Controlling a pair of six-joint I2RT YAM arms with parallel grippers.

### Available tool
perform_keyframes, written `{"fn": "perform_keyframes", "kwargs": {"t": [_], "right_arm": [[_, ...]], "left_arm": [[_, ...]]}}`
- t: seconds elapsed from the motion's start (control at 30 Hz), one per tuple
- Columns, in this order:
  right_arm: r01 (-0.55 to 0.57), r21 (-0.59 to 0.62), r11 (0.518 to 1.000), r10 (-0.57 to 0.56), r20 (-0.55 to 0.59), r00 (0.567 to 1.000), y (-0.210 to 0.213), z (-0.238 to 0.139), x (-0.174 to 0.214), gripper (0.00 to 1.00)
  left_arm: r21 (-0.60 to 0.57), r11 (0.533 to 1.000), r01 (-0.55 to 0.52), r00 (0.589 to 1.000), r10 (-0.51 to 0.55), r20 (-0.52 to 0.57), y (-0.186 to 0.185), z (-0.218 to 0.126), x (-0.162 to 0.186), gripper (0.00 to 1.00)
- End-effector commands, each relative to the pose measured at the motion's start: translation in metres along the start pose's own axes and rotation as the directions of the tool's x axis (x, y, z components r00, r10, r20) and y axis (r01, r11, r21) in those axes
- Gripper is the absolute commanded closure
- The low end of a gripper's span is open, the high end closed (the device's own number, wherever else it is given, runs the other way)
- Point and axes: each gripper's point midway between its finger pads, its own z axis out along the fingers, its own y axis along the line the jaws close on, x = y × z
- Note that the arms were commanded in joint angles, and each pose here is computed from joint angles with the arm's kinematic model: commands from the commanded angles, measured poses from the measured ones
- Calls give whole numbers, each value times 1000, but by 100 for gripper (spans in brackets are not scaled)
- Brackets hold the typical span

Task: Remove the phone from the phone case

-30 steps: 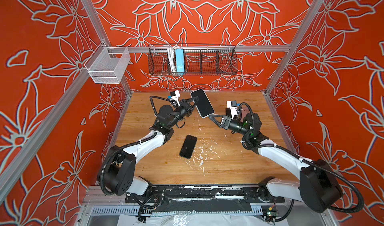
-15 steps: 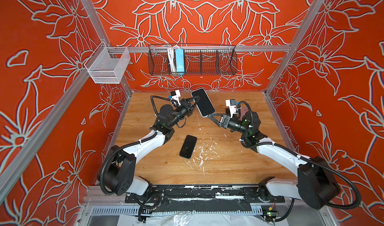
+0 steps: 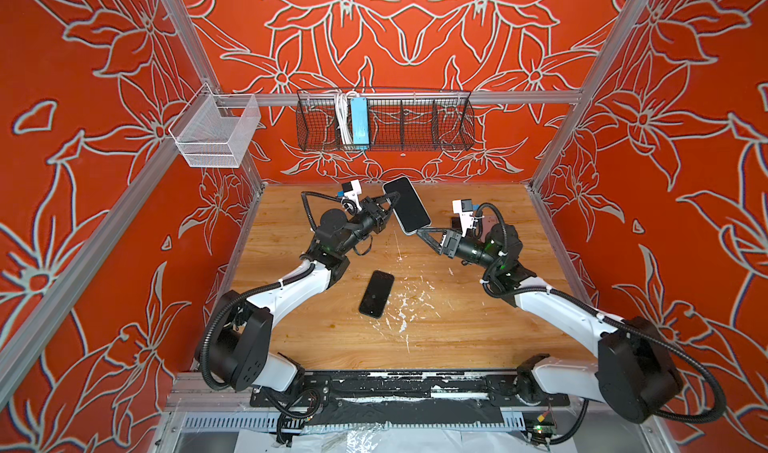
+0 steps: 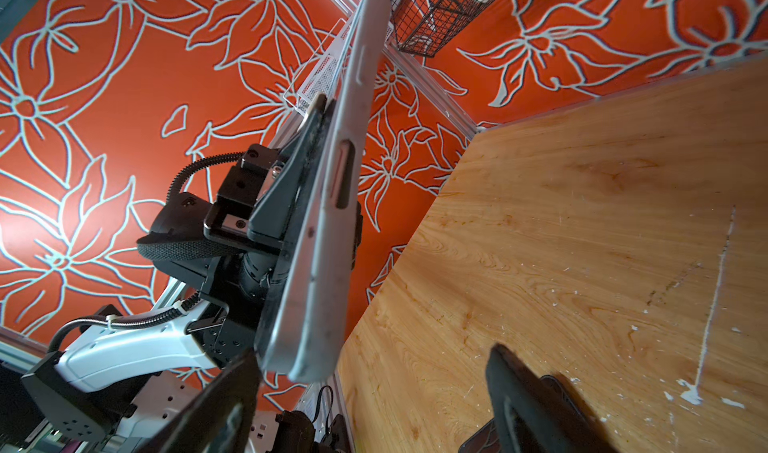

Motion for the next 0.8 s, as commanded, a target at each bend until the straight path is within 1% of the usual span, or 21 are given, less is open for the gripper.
{"fn": "perform_keyframes", "kwargs": {"t": [0.0,0.47,0.67,0.77], "right_arm": [[16,53,998,-17,19,1000,-8,-4,0,14],[16,38,999,-17,35,999,-7,-2,-3,14],[19,7,1000,-19,35,999,0,-1,-5,14],[11,-8,1000,-11,37,999,2,0,-7,15]], "left_arm": [[157,987,-28,999,30,-12,-53,4,0,100],[170,985,-29,999,34,-27,-60,3,6,100],[161,987,-25,999,30,-29,-56,4,7,100],[174,985,-20,999,27,-38,-59,4,9,100]]}}
